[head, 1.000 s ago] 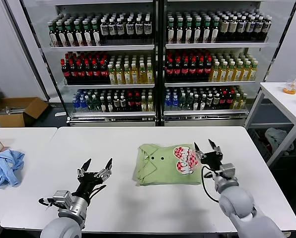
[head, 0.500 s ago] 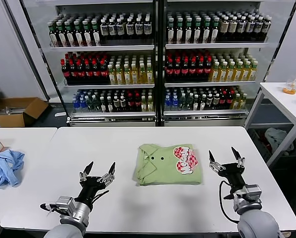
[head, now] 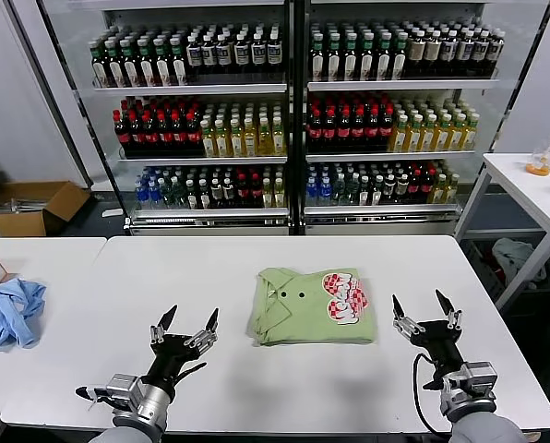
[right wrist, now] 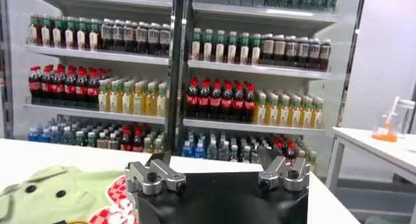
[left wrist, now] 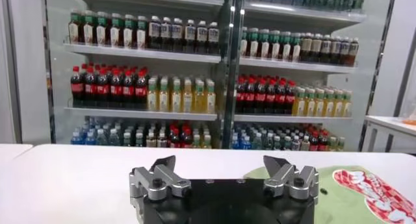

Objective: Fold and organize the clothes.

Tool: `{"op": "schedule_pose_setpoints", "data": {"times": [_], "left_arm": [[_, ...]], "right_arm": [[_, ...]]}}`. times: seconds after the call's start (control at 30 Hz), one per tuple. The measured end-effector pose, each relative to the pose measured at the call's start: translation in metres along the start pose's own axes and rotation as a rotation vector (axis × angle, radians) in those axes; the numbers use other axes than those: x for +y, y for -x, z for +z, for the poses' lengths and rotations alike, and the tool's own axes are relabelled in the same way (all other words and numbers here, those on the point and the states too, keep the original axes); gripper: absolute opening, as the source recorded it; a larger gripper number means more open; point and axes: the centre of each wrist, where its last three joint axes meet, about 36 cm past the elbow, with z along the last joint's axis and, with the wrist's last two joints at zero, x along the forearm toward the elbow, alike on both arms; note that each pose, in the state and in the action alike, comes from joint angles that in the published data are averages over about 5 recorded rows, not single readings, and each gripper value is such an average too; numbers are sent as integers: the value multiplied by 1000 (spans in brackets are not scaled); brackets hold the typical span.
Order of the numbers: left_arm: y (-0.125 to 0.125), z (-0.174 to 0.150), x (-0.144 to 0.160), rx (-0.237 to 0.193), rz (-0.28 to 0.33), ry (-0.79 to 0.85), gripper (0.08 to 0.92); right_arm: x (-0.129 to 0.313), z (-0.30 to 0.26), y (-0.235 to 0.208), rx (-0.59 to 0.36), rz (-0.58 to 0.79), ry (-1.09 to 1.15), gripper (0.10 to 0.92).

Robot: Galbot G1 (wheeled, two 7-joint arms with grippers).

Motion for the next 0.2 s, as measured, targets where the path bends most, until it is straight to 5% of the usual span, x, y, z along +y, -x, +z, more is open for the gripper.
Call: {"op": "schedule_pose_setpoints", "data": {"times": [0.2], "left_arm": [[-1, 0, 1, 0, -1, 8, 823]], "right_arm": [[4, -1, -6, 0, 2, 4, 823]]}}
